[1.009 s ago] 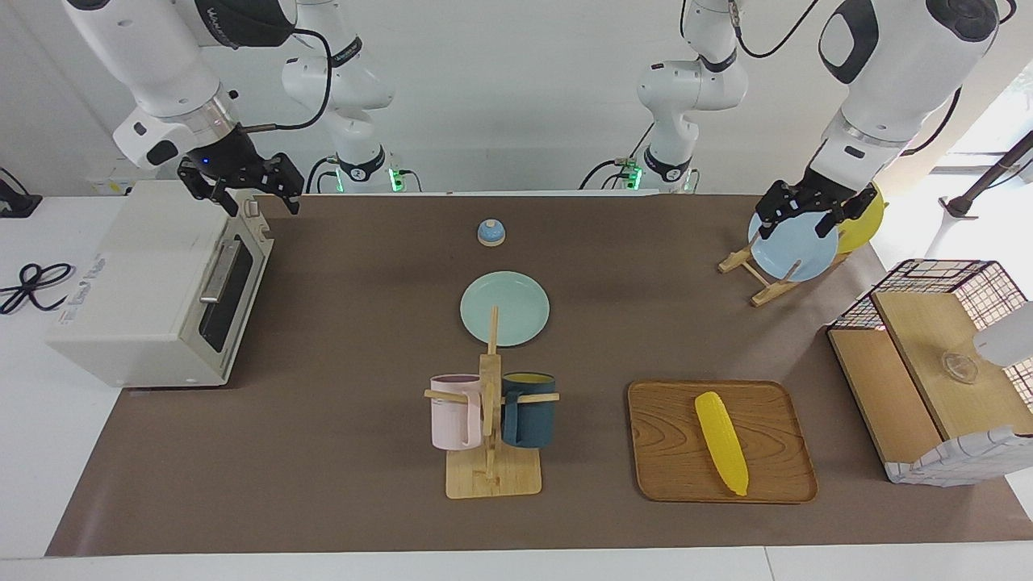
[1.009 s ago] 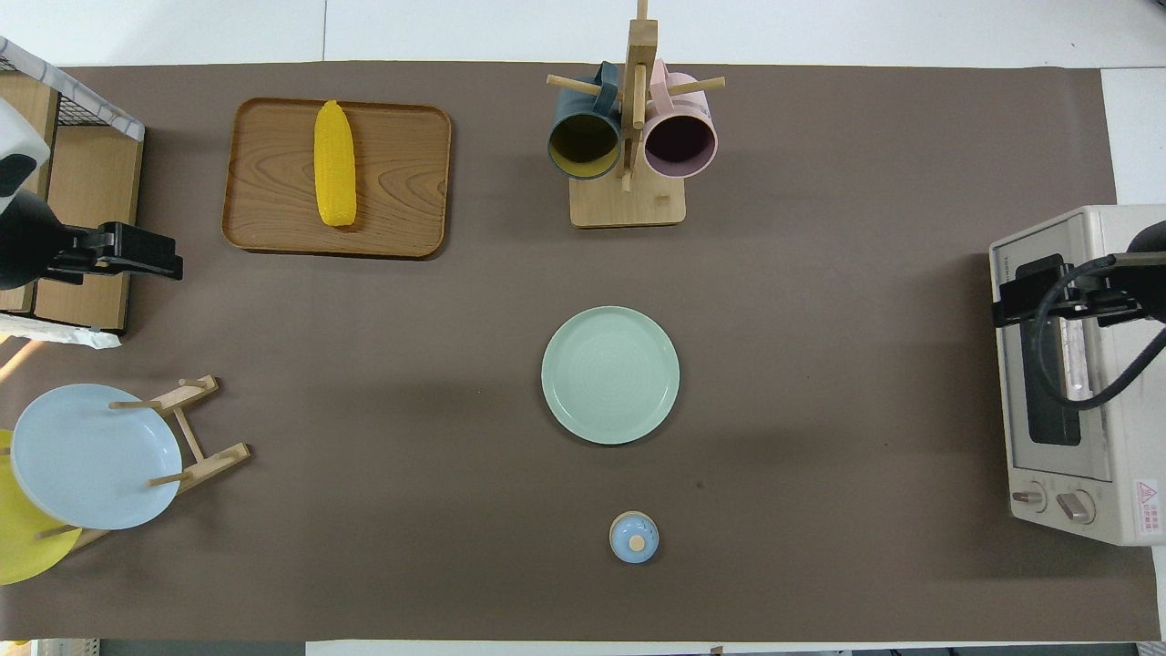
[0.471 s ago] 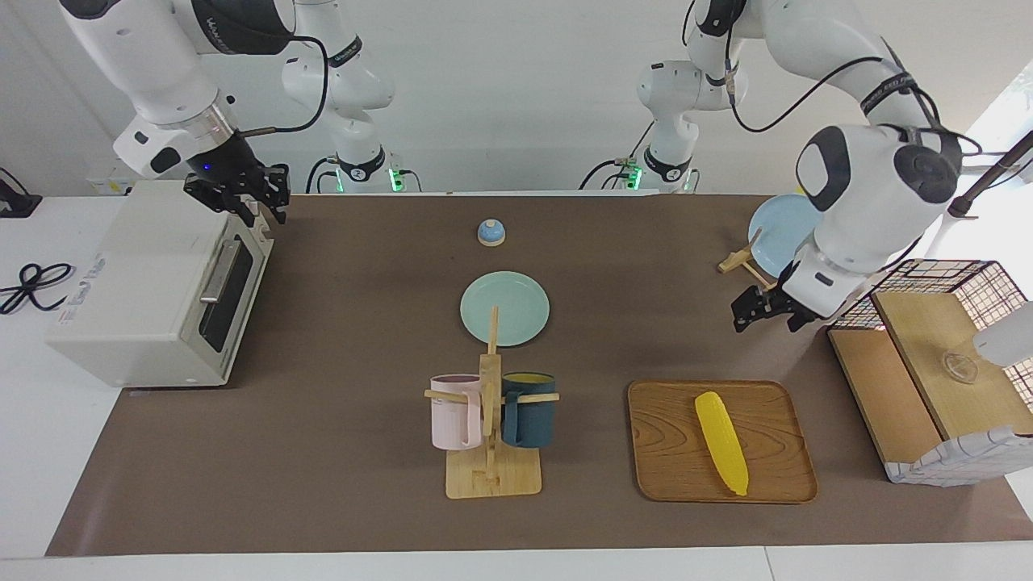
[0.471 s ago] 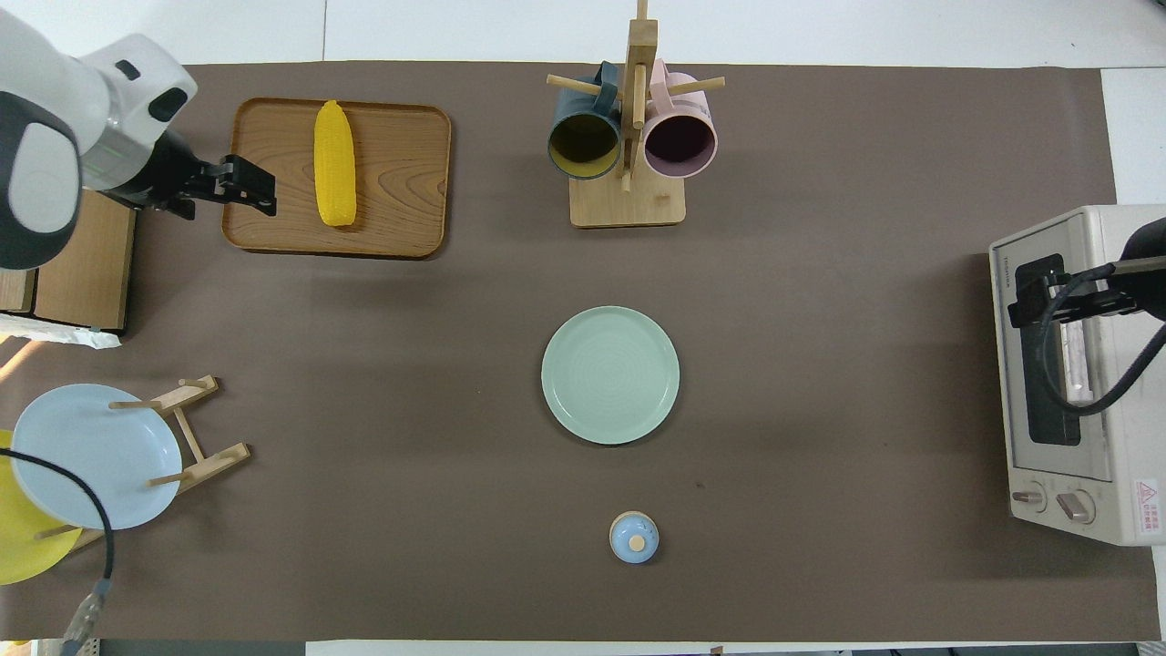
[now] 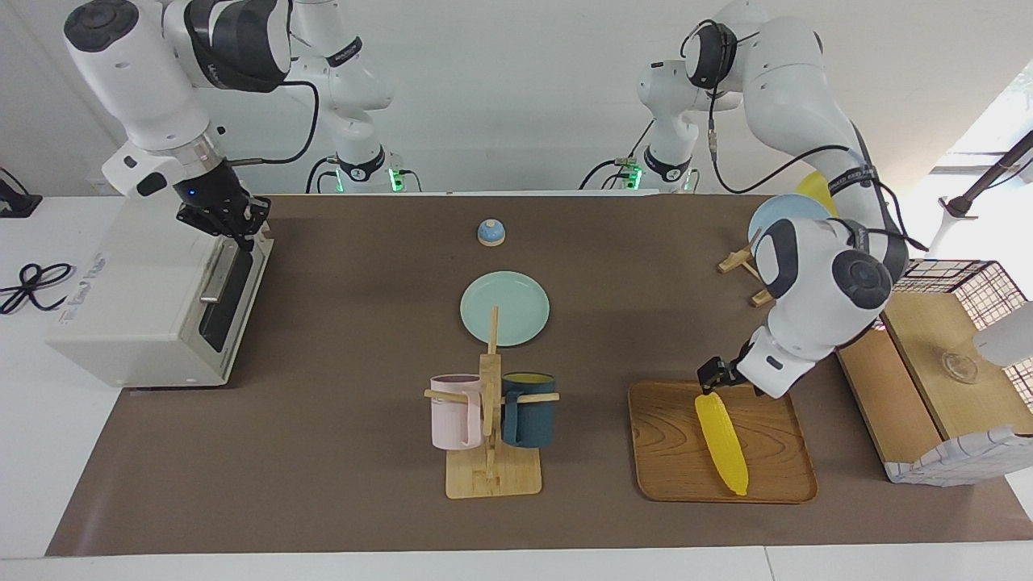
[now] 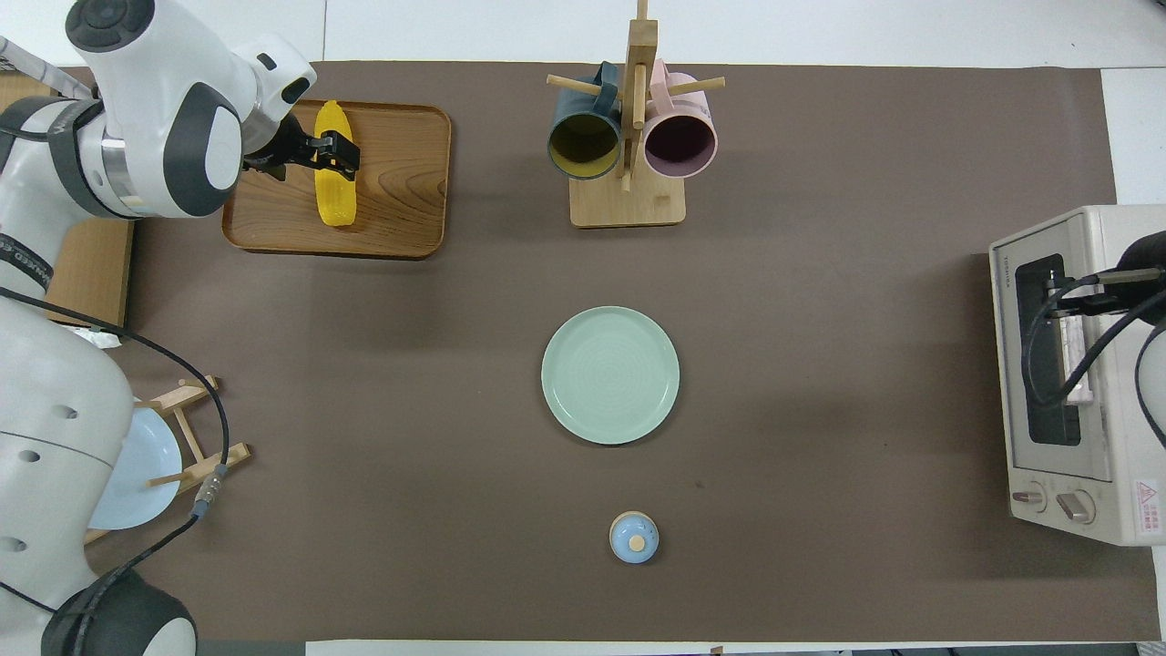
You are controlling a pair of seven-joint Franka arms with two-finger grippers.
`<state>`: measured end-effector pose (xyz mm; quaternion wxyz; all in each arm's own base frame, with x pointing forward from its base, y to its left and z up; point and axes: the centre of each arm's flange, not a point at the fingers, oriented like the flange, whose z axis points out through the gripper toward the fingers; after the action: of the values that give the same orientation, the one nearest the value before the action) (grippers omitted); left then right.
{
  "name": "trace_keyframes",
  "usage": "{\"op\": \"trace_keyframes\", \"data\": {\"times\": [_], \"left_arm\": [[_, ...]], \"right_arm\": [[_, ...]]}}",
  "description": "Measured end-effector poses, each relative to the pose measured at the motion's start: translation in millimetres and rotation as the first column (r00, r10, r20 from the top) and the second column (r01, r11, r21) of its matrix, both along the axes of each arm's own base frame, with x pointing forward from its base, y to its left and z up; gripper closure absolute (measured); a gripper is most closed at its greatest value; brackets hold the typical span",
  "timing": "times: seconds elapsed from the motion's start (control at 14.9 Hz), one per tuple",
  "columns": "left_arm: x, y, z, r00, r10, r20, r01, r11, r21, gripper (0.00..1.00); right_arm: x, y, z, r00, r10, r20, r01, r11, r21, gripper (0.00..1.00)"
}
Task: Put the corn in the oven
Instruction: 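Reach the left gripper to the yellow corn on the wooden tray, then grasp the corn with the left gripper and lift it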
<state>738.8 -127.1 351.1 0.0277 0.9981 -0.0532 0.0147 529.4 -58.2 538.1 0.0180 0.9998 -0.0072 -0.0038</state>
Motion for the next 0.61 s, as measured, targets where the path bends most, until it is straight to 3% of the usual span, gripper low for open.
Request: {"op": "trace_keyframes", "data": {"times": [0.27, 0.61], "left_arm": [[5, -4, -24, 1.0, -0.004, 0.015, 0.004, 1.0, 0.003, 0.0], [9, -2, -40, 0.999, -0.014, 0.03, 0.013, 1.0, 0.026, 0.0]], "right_arm": [[-8.5, -29, -27, 0.996, -0.081, -0.032, 0.08, 0.995, -0.052, 0.99], [-10.1, -41, -42, 0.994, -0.108, -0.036, 0.105, 0.991, -0.08, 0.99]]}}
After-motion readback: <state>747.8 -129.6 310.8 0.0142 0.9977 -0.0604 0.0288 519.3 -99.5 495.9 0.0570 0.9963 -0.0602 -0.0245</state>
